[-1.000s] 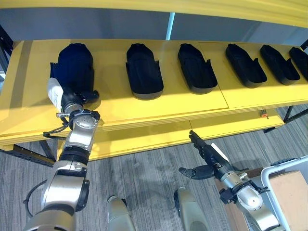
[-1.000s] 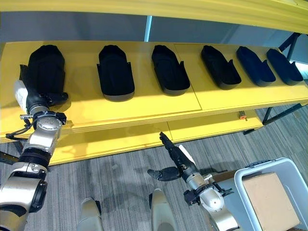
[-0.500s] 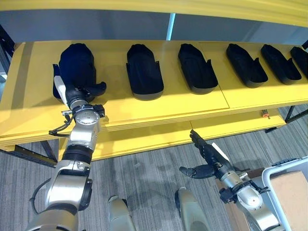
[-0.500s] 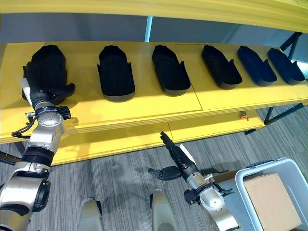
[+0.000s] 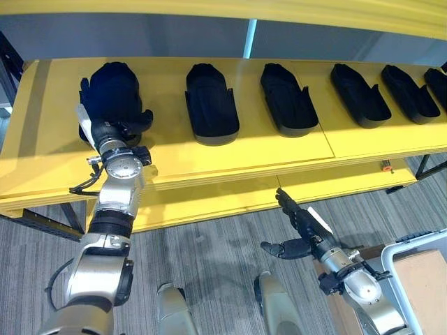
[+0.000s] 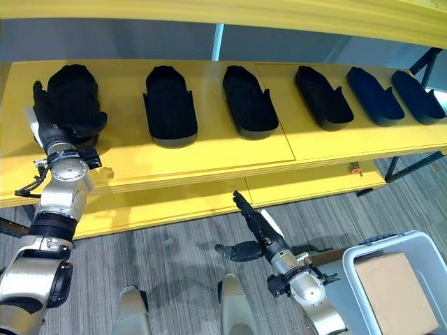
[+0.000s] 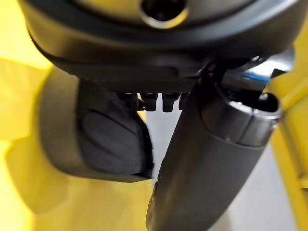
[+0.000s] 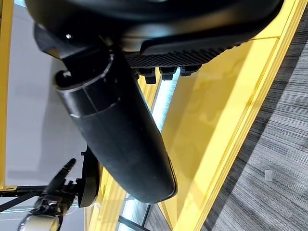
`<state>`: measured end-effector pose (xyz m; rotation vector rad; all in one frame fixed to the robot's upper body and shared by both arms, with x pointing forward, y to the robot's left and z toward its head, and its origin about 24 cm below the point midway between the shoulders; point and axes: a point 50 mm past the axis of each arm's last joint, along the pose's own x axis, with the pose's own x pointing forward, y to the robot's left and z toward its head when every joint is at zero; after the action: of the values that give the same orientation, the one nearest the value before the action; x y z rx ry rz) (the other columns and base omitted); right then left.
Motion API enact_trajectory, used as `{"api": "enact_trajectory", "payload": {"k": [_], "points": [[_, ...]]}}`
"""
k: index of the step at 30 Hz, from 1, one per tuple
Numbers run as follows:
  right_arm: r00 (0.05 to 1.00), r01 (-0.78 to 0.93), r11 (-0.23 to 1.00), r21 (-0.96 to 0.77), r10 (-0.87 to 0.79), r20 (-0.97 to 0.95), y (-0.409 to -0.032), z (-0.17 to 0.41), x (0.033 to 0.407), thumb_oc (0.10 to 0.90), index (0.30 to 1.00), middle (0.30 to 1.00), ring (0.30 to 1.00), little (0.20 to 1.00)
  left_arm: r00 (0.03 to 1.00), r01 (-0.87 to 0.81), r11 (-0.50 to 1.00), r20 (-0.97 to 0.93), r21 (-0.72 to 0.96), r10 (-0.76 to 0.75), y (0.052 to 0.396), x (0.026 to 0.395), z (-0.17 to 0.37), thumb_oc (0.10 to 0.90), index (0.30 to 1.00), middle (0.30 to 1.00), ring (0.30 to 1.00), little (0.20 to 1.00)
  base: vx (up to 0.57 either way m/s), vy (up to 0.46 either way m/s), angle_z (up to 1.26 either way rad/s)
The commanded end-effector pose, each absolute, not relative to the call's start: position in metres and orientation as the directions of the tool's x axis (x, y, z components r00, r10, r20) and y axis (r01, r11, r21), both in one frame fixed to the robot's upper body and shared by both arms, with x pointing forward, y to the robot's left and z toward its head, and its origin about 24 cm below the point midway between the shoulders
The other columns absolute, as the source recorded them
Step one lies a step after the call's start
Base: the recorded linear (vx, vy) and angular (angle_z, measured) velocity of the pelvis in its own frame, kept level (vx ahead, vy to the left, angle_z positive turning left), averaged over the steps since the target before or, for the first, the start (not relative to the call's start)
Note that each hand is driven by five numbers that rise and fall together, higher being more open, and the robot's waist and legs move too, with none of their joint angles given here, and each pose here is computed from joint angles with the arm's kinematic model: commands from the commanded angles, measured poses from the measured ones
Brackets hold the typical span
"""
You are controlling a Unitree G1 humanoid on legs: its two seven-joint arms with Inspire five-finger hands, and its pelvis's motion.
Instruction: Move parts from the plastic box to the shelf.
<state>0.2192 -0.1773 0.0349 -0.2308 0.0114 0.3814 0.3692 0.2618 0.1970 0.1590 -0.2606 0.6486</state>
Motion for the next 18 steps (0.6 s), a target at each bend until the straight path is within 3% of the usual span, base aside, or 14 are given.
{"api": "enact_trajectory", "payload": {"k": [1,5,12,18], "points": [[0.928,-0.307,0.926,-0.222,0.342,0.146,-0.185,0.071,0.225,0.900,1.000,1.000,1.000,1.000,0.644,-0.588,0.809,0.605,0.001,0.468,0.249,0.353,0.261,0.900,1.000,1.000,1.000,1.000,0.00,0.003,0.03],[0.933,-0.286,0.930,-0.230,0.325,0.156,-0.188,0.073,0.227,0.900,1.000,1.000,1.000,1.000,0.618,-0.538,0.843,0.683,0.006,0.389,0.239,0.334,0.265,0.900,1.000,1.000,1.000,1.000,0.00,-0.001,0.04],[0.943,-0.245,0.945,-0.218,0.285,0.173,-0.192,0.075,0.230,0.900,1.000,1.000,1.000,1.000,0.661,-0.334,0.942,0.708,-0.019,0.249,0.229,0.302,0.244,0.900,1.000,1.000,1.000,1.000,0.00,0.000,0.00],[0.946,-0.237,0.948,-0.211,0.275,0.173,-0.193,0.074,0.228,0.900,1.000,1.000,1.000,1.000,0.778,-0.101,0.992,0.617,-0.069,0.123,0.235,0.267,0.202,0.900,1.000,1.000,1.000,1.000,0.02,-0.026,-0.03]]}}
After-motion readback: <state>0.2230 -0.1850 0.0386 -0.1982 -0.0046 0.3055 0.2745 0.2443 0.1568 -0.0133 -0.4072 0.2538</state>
